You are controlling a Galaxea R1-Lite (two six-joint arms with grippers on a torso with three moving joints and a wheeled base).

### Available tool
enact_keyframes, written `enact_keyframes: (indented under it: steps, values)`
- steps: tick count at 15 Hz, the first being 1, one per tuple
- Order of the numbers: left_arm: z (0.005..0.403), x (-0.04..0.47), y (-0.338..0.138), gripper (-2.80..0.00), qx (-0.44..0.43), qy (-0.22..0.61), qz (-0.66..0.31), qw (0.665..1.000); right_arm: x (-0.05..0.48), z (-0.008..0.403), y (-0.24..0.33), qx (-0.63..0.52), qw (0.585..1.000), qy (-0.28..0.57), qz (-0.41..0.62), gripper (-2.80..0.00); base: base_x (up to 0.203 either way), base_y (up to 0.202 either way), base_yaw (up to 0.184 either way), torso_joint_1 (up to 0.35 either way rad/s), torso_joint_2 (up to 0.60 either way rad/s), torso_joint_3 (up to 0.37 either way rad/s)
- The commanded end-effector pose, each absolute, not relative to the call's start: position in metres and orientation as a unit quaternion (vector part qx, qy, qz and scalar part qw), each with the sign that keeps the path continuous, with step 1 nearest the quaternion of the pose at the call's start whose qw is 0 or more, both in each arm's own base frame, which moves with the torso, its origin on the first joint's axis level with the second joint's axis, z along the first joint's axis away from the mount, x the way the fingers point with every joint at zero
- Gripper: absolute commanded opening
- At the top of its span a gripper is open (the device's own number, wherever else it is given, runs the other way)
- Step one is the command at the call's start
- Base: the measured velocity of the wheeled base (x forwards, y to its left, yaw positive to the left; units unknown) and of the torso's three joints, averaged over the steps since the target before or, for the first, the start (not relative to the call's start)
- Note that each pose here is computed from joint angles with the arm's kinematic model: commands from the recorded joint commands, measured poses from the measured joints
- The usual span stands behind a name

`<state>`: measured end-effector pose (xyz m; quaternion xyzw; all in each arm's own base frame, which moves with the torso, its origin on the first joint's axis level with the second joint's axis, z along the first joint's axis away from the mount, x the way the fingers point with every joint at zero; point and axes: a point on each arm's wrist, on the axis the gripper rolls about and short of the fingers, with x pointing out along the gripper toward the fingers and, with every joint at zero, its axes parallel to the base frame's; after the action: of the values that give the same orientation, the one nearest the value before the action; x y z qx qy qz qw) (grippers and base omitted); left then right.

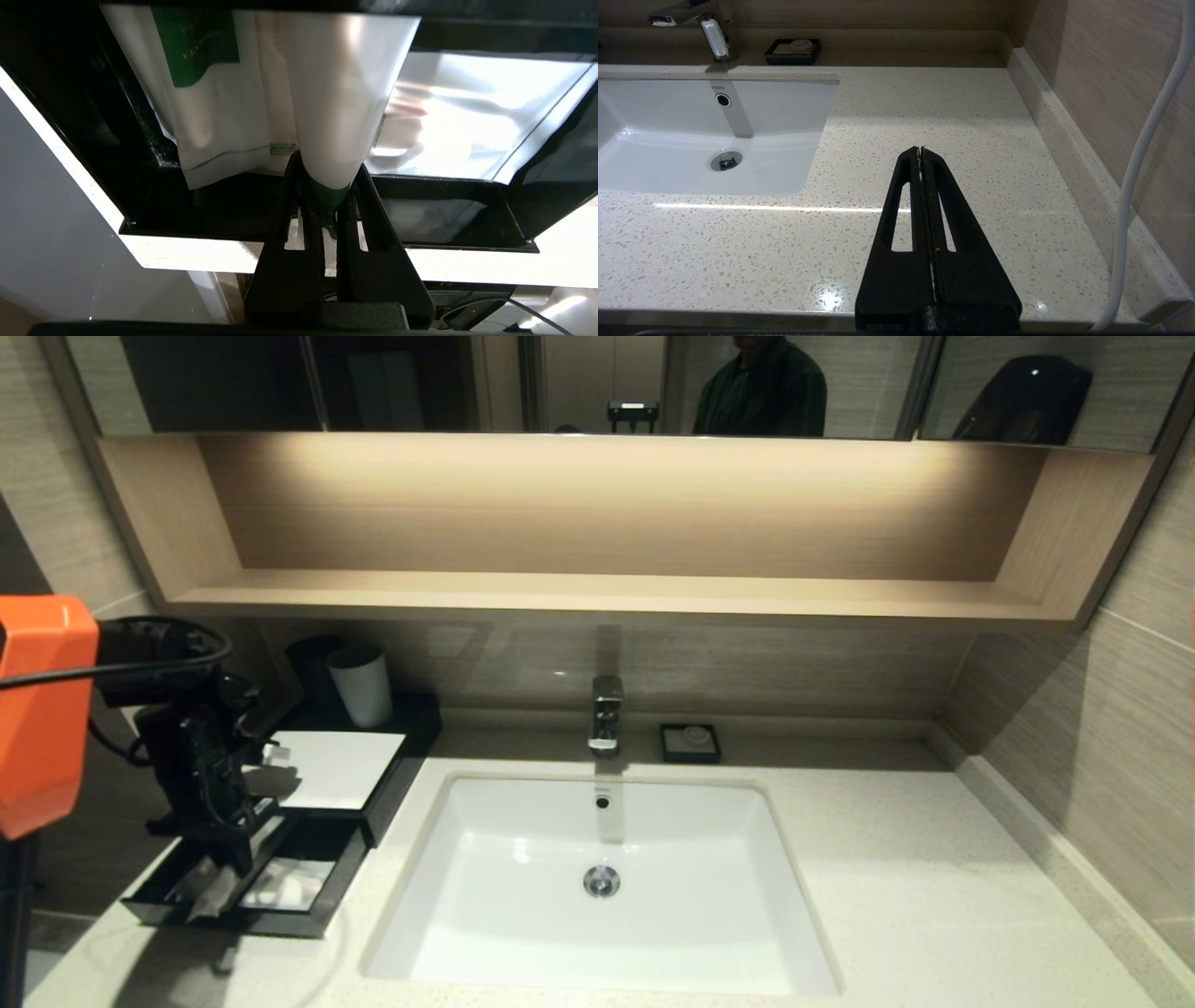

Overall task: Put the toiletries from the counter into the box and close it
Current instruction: Place the bathroom toiletry into the drawer

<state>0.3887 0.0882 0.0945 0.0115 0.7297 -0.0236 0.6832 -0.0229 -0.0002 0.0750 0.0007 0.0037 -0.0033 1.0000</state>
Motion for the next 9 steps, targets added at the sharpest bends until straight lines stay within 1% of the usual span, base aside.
enact_keyframes:
  steps: [1,9]
  values:
    - [0.0934,0.3889,0.0886,-2.8,0.011,0.73,-0.023,0.683,-0.0229,0.075,-0.0002,0.001,1.0,0.004,-0.003,-2.8,0.0,0.0,0.0,0.0,0.0,0.0]
    - [0.0941,0.3908,0.089,-2.8,0.013,0.723,-0.022,0.691,-0.0229,0.075,-0.0002,0.001,1.0,0.004,-0.004,-2.8,0.0,0.0,0.0,0.0,0.0,0.0]
